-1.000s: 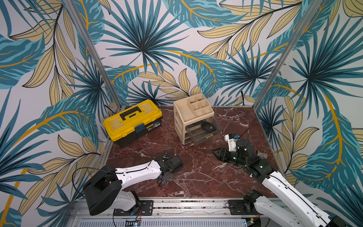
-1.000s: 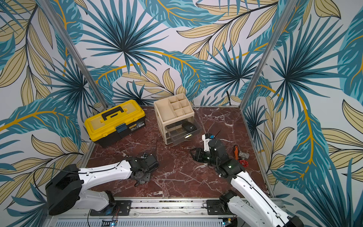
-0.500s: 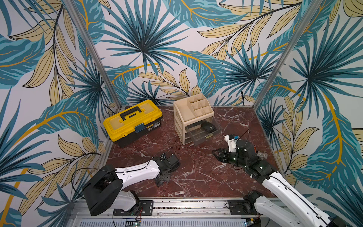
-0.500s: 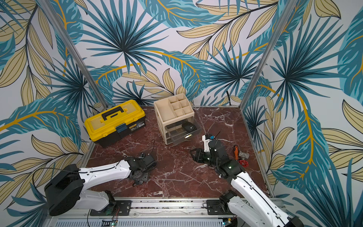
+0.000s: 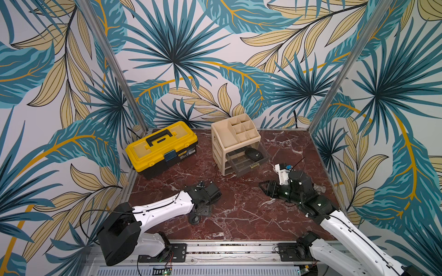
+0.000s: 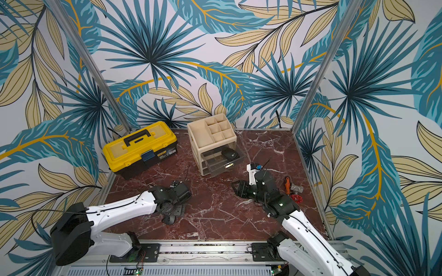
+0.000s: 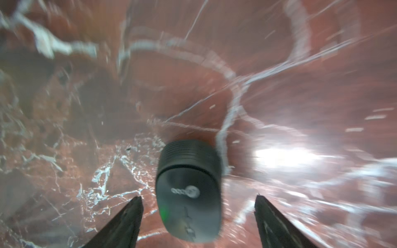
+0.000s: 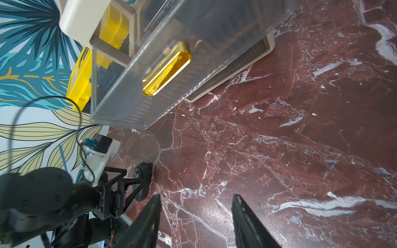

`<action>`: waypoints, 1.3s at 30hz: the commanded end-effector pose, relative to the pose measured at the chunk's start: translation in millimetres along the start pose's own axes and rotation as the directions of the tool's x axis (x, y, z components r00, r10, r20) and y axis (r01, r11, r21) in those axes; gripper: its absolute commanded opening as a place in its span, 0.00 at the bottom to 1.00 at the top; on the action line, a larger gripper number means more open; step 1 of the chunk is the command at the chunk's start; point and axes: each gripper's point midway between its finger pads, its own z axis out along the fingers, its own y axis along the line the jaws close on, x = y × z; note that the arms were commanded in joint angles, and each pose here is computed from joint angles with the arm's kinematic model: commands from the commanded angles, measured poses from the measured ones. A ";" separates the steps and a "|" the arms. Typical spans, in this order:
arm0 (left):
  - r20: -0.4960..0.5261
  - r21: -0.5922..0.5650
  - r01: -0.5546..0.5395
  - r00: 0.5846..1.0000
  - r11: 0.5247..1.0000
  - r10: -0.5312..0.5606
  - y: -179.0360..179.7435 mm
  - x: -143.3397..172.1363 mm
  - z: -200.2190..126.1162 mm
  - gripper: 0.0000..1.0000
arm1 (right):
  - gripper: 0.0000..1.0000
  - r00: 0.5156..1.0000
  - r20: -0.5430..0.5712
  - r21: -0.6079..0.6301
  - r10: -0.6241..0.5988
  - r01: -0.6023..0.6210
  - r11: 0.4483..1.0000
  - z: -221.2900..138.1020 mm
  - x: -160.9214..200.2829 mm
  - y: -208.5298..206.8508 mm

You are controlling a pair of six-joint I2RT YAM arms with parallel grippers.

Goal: Take the mice out of the drawer
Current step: Place the mouse at the center of the board, then adjust the mouse in the drawer.

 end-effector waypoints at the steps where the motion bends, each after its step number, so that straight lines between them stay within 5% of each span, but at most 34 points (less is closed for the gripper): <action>1: 0.090 0.099 -0.089 0.993 0.991 0.080 -27.6 -34.4 -45.2 0.85 | 0.58 1.000 0.024 -0.011 -0.018 0.018 1.000 -6.4 -2.8 2.5; 6: 0.199 0.156 -0.264 0.952 0.952 0.232 -65.2 -86.8 -106.0 0.84 | 0.62 0.994 0.062 0.037 -0.086 0.084 0.996 -27.3 -19.1 7.7; 10: 0.323 0.149 -0.452 0.863 0.879 0.389 -94.6 -127.9 -145.4 0.83 | 0.66 0.990 0.082 0.029 -0.115 0.113 0.993 -40.0 -29.5 18.4; 14: 0.433 0.134 -0.608 0.746 0.783 0.505 -126.7 -161.5 -166.9 0.83 | 0.68 0.988 0.091 -0.009 -0.128 0.129 0.992 -47.5 -36.7 32.4; 20: 0.488 0.175 -0.702 0.671 0.691 0.558 -161.7 -190.7 -176.5 0.77 | 0.67 0.983 0.136 0.026 -0.123 0.121 0.992 -52.6 -49.2 31.7; 30: 0.470 0.166 -0.635 0.724 0.755 0.505 -144.4 -205.4 -177.8 0.64 | 0.22 0.971 0.197 0.138 -0.134 0.108 0.985 -45.5 -112.9 49.7; 35: 0.514 0.177 -0.544 0.762 0.820 0.395 -116.6 -213.7 -195.7 0.70 | 0.00 0.982 0.165 0.142 -0.087 0.063 0.988 -8.2 -129.6 51.4; 39: 0.543 0.170 -0.458 0.783 0.873 0.305 -84.0 -216.3 -210.2 0.77 | 0.00 0.988 0.142 0.165 -0.055 0.032 0.986 19.4 -140.0 46.2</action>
